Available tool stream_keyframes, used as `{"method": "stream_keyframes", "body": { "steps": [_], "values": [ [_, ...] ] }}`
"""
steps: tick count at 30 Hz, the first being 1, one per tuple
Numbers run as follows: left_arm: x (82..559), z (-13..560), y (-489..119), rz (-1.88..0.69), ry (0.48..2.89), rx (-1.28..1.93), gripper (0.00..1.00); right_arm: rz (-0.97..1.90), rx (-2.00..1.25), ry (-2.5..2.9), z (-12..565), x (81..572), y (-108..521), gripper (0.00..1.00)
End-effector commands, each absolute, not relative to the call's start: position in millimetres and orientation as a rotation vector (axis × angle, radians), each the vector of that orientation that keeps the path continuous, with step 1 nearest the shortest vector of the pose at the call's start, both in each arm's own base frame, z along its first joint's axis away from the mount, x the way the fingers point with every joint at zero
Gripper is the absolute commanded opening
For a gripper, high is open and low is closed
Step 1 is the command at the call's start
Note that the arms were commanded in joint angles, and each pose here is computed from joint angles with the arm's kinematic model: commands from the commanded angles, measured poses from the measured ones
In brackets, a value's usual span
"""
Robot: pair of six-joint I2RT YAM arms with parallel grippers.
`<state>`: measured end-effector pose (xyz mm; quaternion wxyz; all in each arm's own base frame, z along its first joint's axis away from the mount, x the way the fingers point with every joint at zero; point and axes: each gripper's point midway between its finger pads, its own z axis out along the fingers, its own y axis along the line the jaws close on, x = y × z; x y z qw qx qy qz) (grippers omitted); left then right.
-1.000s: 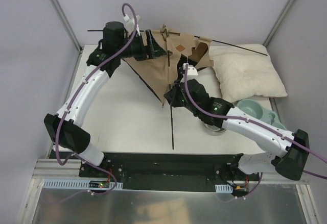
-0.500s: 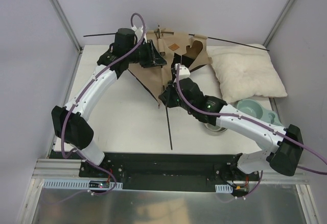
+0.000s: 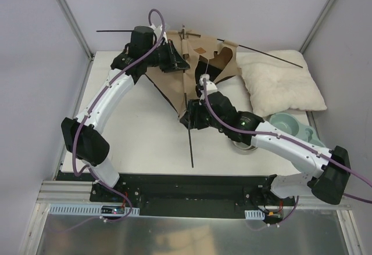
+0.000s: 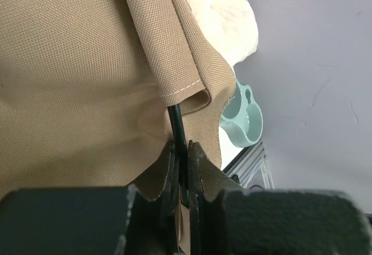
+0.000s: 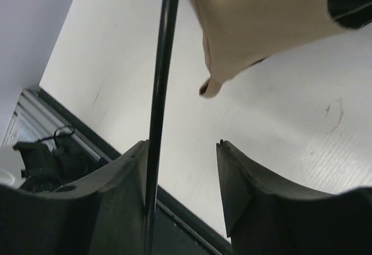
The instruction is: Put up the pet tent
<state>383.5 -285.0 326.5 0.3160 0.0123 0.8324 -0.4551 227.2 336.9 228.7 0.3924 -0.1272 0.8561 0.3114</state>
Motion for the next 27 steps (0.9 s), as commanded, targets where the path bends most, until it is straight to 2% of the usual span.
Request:
{"method": "stream_keyframes", "body": {
  "steps": [1, 8, 10, 12, 14, 18, 19, 20, 21, 22, 24, 25, 27],
  "values": [
    [419.3, 358.6, -264.0, -1.103, 2.043, -0.002, 0.0, 0.857, -0.471, 2.237, 222.0, 191.2, 325.9, 0.52],
    [432.2, 359.3, -261.0, -1.099, 2.034, 0.001, 0.0, 0.92, -0.56, 2.298, 213.9, 163.7, 322.5, 0.41],
    [433.6, 359.4, -261.8, -1.11, 2.035, 0.005, 0.0, 0.928, -0.57, 2.304, 212.2, 161.1, 322.9, 0.35],
    [433.8, 358.7, -262.8, -1.114, 2.037, 0.011, 0.0, 0.919, -0.569, 2.314, 209.3, 163.0, 324.4, 0.23],
    [434.0, 357.3, -263.4, -1.115, 2.04, 0.018, 0.0, 0.925, -0.559, 2.316, 209.7, 164.3, 327.5, 0.01],
    [433.7, 358.7, -262.0, -1.125, 2.038, 0.042, 0.0, 0.952, -0.506, 2.283, 220.8, 171.1, 333.5, 0.0],
    [434.0, 358.1, -259.8, -1.122, 2.039, 0.04, 0.14, 0.96, -0.5, 2.274, 225.3, 171.7, 335.4, 0.0],
    [434.2, 359.8, -258.3, -1.112, 2.03, 0.049, 0.24, 0.955, -0.488, 2.267, 228.2, 174.4, 335.1, 0.0],
    [435.0, 360.7, -256.1, -1.099, 2.023, 0.059, 0.4, 0.96, -0.481, 2.259, 231.9, 175.8, 335.9, 0.0],
    [436.0, 362.6, -253.1, -1.081, 2.014, 0.063, 0.65, 0.968, -0.482, 2.246, 235.9, 175.8, 336.9, 0.0],
    [439.7, 367.9, -244.6, -1.027, 1.989, 0.062, 0.91, 0.975, -0.478, 2.24, 239.2, 177.1, 337.8, 0.0],
    [441.5, 371.4, -239.6, -1.002, 1.975, 0.056, 0.99, 0.977, -0.48, 2.24, 239.3, 177.4, 338.1, 0.0],
    [442.4, 387.9, -232.1, -1.003, 1.936, 0.057, 0.99, 0.992, -0.485, 2.241, 241.0, 175.5, 339.3, 0.0]
  ]
}}
